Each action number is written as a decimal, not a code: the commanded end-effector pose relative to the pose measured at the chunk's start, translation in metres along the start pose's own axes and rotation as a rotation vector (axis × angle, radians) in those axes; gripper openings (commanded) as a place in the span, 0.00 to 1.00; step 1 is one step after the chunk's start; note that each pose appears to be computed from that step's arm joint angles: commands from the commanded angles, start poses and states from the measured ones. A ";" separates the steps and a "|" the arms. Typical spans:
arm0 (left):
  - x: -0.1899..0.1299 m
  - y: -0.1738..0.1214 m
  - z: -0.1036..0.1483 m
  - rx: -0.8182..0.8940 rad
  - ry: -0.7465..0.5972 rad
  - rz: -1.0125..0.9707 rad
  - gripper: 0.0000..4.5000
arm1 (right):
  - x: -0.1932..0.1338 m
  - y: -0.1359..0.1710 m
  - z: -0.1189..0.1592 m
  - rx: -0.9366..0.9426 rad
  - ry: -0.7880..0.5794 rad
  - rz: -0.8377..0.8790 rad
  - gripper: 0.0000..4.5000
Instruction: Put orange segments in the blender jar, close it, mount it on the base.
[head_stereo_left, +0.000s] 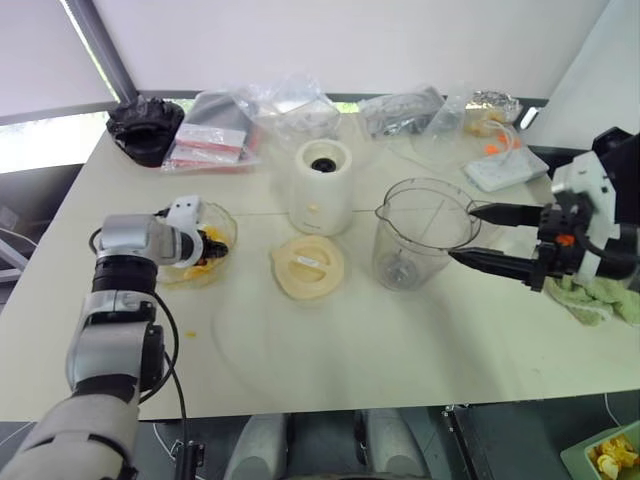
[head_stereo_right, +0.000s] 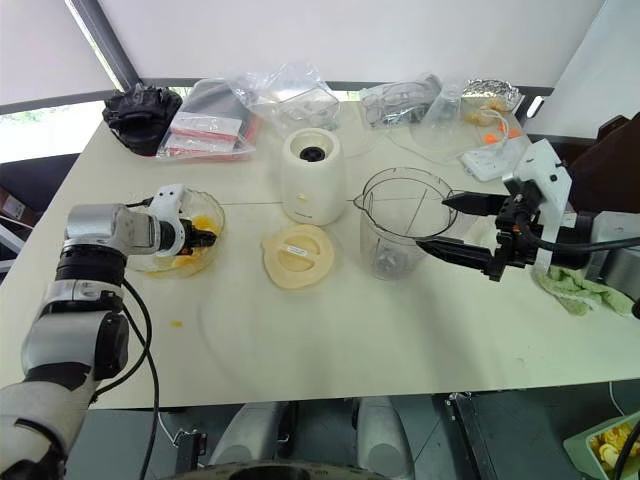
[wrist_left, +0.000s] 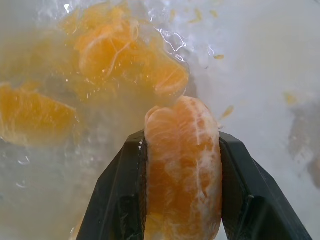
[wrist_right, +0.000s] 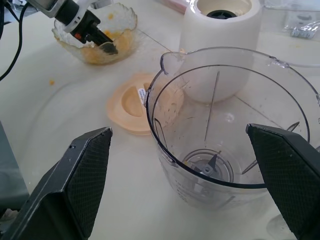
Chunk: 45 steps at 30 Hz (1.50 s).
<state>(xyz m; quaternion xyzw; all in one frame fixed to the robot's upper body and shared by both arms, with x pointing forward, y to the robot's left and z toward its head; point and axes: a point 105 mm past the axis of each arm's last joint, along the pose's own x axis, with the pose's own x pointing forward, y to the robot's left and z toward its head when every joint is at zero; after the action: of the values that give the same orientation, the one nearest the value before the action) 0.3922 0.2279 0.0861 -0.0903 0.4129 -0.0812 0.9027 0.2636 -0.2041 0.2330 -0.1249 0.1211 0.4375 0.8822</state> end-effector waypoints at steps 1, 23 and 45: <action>-0.015 0.005 0.014 -0.032 -0.077 -0.003 0.38 | -0.004 -0.002 0.011 -0.044 -0.033 -0.014 1.00; -0.173 -0.068 0.156 0.044 -0.807 -0.417 0.38 | -0.013 -0.003 0.010 -0.045 -0.031 -0.065 1.00; -0.087 -0.358 0.078 0.781 -0.418 -1.221 0.38 | -0.077 0.046 -0.022 0.033 -0.044 -0.463 1.00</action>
<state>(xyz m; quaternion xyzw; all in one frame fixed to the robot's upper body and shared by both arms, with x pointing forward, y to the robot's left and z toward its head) 0.3734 -0.0879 0.2772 -0.0266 0.0699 -0.6798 0.7295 0.1855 -0.2449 0.2230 -0.1087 0.0982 0.2337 0.9612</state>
